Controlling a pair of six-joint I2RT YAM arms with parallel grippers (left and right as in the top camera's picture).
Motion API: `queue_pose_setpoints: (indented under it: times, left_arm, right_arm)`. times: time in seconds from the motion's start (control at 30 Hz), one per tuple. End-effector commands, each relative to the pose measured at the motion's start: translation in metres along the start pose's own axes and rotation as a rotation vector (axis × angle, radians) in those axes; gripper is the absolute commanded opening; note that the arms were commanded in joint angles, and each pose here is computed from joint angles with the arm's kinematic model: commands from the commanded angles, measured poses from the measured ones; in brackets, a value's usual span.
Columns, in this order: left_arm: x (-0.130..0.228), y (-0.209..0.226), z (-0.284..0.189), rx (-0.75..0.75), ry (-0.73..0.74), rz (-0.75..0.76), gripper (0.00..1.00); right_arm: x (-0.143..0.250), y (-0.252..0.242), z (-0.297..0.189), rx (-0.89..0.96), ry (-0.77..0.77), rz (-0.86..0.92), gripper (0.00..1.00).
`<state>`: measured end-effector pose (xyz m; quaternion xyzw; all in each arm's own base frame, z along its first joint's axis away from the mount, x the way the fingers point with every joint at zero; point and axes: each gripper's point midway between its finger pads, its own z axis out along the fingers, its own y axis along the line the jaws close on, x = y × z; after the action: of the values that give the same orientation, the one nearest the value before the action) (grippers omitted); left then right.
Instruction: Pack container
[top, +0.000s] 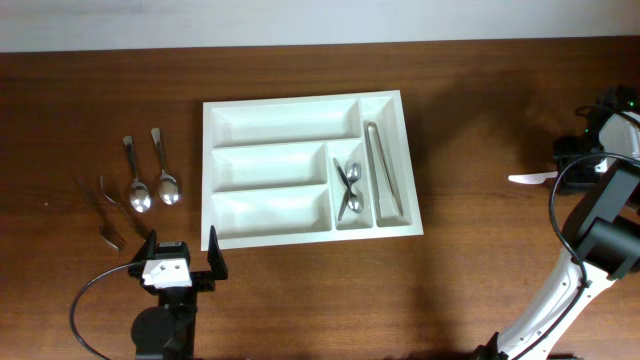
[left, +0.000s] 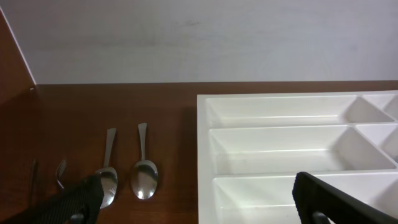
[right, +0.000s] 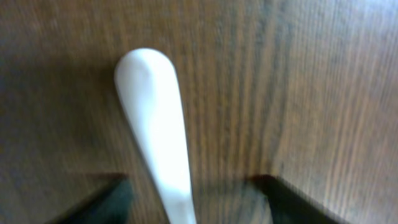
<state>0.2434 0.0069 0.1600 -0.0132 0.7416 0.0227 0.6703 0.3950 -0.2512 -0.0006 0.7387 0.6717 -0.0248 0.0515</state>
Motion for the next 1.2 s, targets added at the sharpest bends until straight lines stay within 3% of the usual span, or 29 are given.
queue_pose_setpoints:
  times: [0.0, 0.27, 0.53, 0.83, 1.17]
  left_arm:
    - [0.002, 0.000, 0.000, -0.001, 0.000, 0.019, 0.99]
    - [0.002, 0.000, 0.000, -0.001, 0.000, 0.019, 0.99]
    - [0.002, 0.000, 0.000, -0.001, 0.000, 0.019, 0.99]
    - [0.002, 0.000, 0.000, -0.001, 0.000, 0.019, 0.99]
    - [0.002, 0.000, 0.000, -0.001, 0.000, 0.019, 0.99]
  right_arm:
    - [0.009, -0.009, 0.026, 0.046, 0.056, 0.008, 0.41]
    - [0.014, -0.010, 0.025, 0.045, 0.083, 0.008, 0.04]
    - [0.023, 0.000, 0.017, -0.004, 0.135, -0.034, 0.04]
    - [0.024, 0.026, -0.019, -0.097, 0.088, -0.083, 0.04]
    - [0.056, 0.053, -0.048, -0.156, 0.072, -0.212, 0.04]
